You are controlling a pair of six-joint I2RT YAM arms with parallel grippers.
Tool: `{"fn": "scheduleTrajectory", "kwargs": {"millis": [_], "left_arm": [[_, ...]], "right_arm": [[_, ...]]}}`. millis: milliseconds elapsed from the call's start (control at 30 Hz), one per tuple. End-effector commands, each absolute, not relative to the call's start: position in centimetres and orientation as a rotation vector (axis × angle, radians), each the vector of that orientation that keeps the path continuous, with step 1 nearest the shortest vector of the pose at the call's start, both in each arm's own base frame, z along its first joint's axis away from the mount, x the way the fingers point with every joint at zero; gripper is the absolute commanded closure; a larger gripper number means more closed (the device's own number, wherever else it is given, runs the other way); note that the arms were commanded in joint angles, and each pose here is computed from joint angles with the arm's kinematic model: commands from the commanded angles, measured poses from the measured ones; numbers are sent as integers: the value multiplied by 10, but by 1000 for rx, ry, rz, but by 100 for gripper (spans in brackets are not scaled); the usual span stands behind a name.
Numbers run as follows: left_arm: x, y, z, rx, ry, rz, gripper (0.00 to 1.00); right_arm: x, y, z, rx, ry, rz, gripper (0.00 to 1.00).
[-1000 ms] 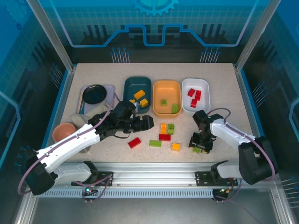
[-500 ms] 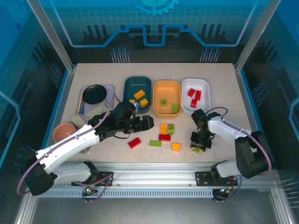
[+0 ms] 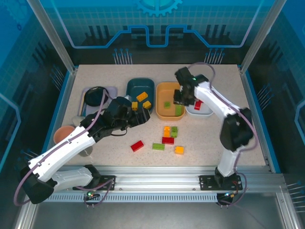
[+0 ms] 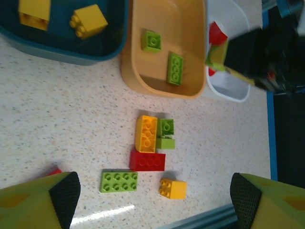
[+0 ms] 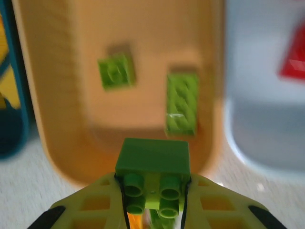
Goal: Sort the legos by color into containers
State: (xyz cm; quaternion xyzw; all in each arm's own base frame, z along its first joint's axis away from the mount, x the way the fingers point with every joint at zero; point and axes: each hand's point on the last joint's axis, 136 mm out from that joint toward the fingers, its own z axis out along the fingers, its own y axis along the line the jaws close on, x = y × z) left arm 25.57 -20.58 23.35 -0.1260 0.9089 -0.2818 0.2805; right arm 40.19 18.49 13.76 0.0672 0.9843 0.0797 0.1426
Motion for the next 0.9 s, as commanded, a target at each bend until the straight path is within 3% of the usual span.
{"fn": "scheduleTrajectory", "kwargs": {"millis": [0,167,333,433,567,700,867], "left_arm": [[258,-194,233,-375,2456,-693,14],[257,-195,225,-363,2487,-679,14],[255,-196,219,-348,2508,-669,15],[255,-199,216,-332,2527,-671,15],[255,-213,211,-269,2566,-700,16],[252,-238,202,-130,2630,-709,17],[244,-276,179,-64,2755,-756,19]], "right_arm": [[436,197,123,107,2881,154,78],[485,206,92,150,2916,141,73],[493,213,61,197,2983,206,69],[492,217,58,172,2988,207,51],[494,217,91,148,2922,230,37],[484,215,149,112,2813,237,37],[420,183,197,152,2712,233,39]]}}
